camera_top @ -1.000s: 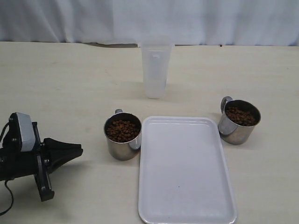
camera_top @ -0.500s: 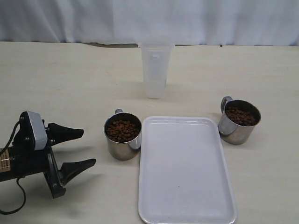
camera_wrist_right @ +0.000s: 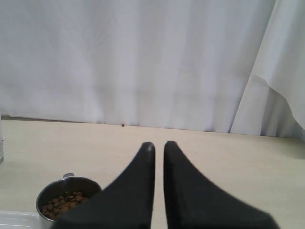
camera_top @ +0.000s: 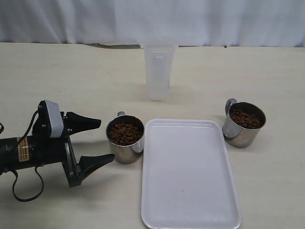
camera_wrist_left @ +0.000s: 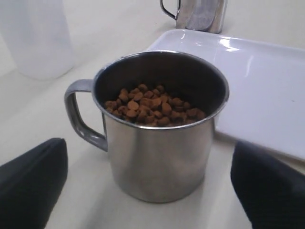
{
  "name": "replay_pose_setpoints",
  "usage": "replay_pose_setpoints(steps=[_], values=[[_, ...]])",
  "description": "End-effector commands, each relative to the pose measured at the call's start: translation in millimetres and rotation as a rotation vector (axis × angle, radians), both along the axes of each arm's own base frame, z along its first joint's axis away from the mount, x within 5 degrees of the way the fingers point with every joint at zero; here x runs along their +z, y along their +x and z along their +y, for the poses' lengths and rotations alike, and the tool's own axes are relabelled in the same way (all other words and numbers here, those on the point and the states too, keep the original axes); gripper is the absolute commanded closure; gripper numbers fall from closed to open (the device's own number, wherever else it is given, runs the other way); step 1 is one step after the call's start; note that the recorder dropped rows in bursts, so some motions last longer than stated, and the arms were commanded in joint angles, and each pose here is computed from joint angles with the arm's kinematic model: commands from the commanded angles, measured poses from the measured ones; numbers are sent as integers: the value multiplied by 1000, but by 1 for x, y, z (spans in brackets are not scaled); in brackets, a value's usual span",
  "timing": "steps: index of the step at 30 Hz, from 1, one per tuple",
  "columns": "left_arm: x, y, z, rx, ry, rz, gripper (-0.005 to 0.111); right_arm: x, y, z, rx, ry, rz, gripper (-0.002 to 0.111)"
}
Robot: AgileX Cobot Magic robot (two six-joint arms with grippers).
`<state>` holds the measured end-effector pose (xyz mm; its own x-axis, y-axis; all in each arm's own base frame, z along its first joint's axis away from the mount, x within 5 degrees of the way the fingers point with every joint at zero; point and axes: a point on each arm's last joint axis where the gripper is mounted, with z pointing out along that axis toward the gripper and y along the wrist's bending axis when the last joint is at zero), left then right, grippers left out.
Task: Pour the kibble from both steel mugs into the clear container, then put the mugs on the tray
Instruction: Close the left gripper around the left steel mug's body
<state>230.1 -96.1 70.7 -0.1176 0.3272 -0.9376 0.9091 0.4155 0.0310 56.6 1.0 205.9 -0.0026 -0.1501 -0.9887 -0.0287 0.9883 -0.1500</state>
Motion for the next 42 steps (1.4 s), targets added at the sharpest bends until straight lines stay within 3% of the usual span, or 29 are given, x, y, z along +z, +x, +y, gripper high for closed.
replay_pose_setpoints(steps=[1, 15, 22, 28, 42], values=[[-12, 5, -3, -1, -15, 40, 39, -2, 0, 0, 2, -3, 6, 103], [-18, 23, -6, -22, -11, -12, 39, -2, 0, 0, 2, -3, 6, 103], [-15, 32, -28, -104, -2, -65, 39, -2, 0, 0, 2, -3, 6, 103], [-27, 48, -30, -95, 30, -47, 39, -2, 0, 0, 2, -3, 6, 103], [-35, 73, -36, -63, -75, -23, 39, -2, 0, 0, 2, -3, 6, 103]])
